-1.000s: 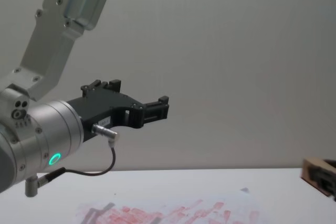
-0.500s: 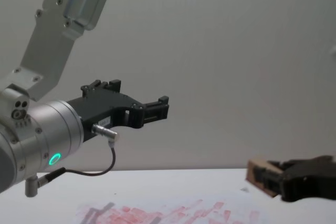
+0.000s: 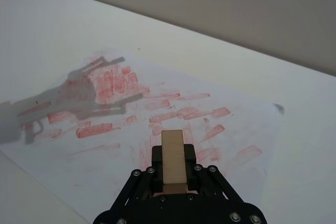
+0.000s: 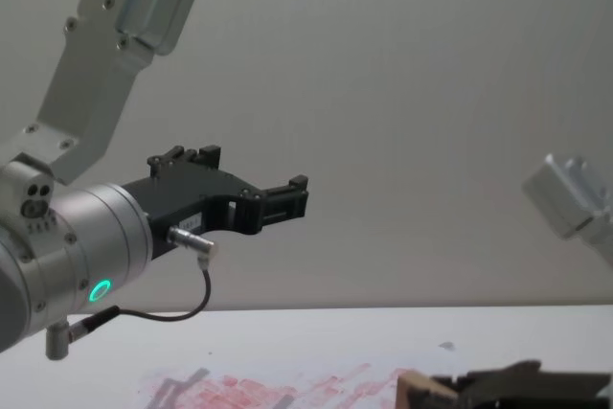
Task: Use the one hand to pick up the stamp and affix it onto the A4 paper.
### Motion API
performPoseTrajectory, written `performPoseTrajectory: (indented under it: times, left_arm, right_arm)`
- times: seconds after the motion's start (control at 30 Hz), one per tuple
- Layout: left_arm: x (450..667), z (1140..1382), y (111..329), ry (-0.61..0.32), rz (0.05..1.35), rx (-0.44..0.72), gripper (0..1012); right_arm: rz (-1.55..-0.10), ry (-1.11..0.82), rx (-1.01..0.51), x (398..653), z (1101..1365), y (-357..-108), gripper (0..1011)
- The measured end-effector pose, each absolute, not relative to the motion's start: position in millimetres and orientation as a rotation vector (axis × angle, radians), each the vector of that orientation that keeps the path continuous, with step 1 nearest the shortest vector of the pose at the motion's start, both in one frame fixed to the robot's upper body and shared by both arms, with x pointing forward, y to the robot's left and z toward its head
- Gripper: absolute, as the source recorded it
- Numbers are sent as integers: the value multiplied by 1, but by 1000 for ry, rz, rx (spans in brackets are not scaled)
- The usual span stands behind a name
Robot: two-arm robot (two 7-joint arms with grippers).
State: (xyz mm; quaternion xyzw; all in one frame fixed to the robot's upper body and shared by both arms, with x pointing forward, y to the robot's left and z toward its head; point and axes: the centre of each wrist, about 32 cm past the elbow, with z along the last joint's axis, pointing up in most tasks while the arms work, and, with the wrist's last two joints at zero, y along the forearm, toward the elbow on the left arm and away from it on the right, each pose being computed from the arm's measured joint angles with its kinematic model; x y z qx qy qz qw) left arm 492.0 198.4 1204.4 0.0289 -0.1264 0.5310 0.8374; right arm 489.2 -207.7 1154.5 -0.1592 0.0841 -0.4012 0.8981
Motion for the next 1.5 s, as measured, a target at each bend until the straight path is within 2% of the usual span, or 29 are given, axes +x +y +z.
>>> performPoseTrajectory:
  times: [0.3, 0.77, 1.1, 1.5]
  left_arm:
    - [492, 1204, 198, -268, 1124, 61, 1001]
    - [492, 1204, 198, -268, 1124, 61, 1001]
    - [492, 1204, 198, -268, 1124, 61, 1001]
    - [492, 1204, 198, -268, 1124, 61, 1001]
  right_arm:
    - [-799, 194, -366, 494, 1143, -202, 217]
    - [-790, 117, -373, 497, 1143, -197, 217]
    - [-835, 10, -290, 497, 1168, -200, 217]
    - [-962, -50, -182, 483, 1198, -218, 217]
